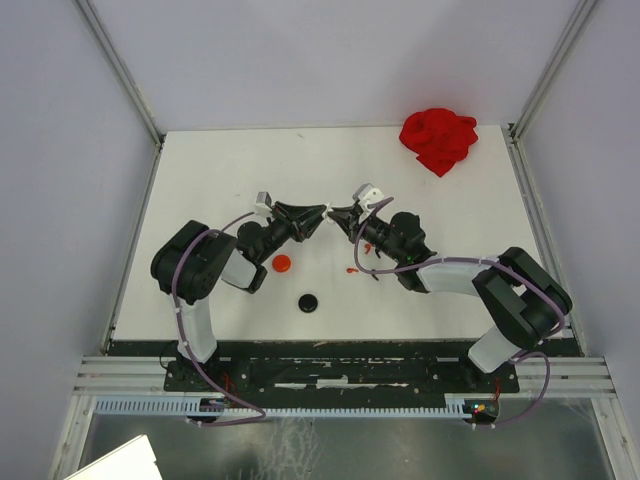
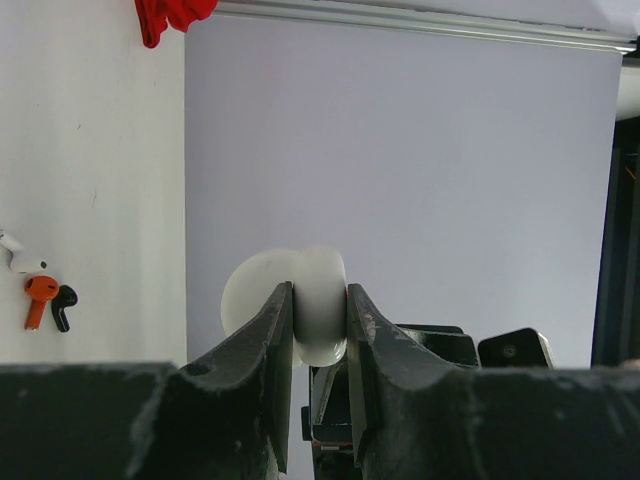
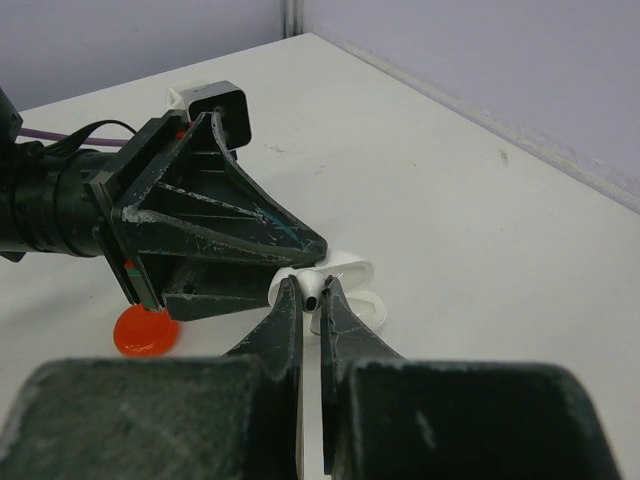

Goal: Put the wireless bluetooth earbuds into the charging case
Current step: Place the earbud in the charging case.

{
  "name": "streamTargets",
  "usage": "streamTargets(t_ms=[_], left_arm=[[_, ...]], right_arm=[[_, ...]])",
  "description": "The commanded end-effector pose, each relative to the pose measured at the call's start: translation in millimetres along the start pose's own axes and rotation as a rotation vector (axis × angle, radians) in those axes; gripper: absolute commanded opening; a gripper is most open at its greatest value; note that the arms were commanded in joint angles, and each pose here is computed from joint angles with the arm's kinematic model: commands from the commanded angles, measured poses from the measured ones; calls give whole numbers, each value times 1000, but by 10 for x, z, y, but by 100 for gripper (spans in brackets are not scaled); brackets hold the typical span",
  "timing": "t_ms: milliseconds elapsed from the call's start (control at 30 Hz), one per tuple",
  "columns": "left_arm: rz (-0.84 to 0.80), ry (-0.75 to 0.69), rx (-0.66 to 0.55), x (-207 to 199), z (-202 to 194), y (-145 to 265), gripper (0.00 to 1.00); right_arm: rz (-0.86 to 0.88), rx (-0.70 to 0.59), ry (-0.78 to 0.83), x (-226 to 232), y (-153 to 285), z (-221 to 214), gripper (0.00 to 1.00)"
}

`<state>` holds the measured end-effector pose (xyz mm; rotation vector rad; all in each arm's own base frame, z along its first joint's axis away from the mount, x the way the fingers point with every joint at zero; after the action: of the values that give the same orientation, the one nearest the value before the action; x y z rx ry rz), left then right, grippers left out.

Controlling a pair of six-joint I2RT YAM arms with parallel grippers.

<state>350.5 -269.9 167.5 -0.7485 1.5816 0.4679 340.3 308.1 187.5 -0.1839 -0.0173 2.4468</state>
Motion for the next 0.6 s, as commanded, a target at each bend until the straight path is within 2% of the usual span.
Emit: streamTargets(t_ms=[0, 567], left_arm=[[-107, 7, 48, -299, -92, -31, 3], [-124, 40, 30, -350, -57, -57, 3]], right_arm=[[-24, -58, 22, -44, -2, 134, 2], [-34, -52, 37, -42, 56, 34, 2]])
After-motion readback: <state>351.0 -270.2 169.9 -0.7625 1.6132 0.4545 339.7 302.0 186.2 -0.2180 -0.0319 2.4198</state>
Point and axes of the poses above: each gripper's point midway between its finger pads, its own y axis back along the fingers, its own x axis along the line the jaws close on, z = x × y, the point moved 1 cm from there along y, back along the fingers, and after that the axes turned 3 degrees about y, right-handed, at the moved point
